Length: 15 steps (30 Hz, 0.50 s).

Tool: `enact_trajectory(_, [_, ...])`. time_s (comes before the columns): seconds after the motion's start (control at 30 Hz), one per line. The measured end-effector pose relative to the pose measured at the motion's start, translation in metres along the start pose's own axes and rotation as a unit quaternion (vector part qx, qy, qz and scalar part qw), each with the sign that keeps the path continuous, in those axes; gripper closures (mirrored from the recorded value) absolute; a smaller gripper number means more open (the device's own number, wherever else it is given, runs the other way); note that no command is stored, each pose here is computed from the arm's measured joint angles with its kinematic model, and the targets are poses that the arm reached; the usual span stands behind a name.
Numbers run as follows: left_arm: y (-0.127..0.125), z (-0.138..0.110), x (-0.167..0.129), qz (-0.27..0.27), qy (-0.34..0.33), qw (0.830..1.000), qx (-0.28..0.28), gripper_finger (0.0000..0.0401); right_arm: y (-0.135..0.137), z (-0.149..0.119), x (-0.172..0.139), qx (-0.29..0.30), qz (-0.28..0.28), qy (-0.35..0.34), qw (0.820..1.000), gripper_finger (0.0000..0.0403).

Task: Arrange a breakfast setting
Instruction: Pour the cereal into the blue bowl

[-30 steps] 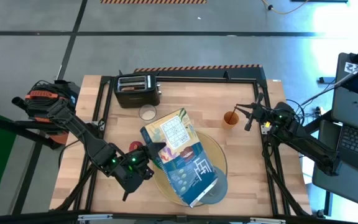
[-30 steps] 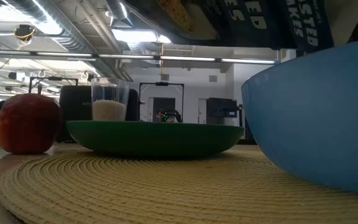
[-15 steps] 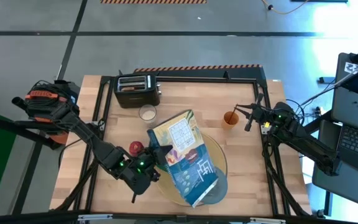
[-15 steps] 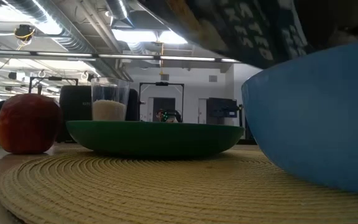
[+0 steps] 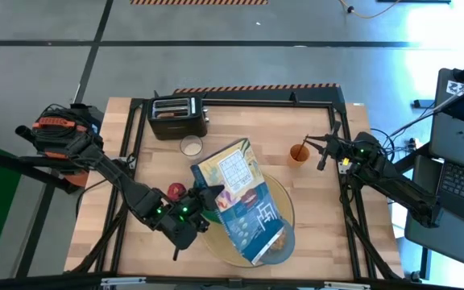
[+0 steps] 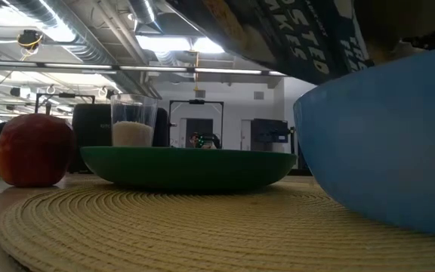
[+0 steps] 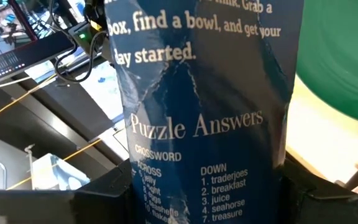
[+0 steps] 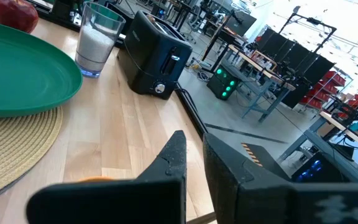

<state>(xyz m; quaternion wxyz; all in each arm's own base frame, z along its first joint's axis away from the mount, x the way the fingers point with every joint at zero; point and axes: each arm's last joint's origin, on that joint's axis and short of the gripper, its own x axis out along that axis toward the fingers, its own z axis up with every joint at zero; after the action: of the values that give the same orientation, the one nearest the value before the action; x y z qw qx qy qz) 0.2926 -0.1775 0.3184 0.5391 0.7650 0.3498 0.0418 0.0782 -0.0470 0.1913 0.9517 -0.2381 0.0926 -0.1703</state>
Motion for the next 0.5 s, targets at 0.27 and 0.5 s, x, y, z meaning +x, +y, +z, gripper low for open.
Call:
enact_trajectory(0.27, [-0.002, 0.006, -0.015, 0.014, -0.006, 1.0, 0.013, 0.0191, 0.0, 0.0, 0.0, 0.0, -0.004, 0.002, 1.0, 0.0372])
enact_trajectory(0.5, [-0.003, 0.008, -0.023, 0.022, -0.006, 1.0, 0.014, 0.0191, 0.0, 0.0, 0.0, 0.0, -0.004, 0.003, 1.0, 0.0372])
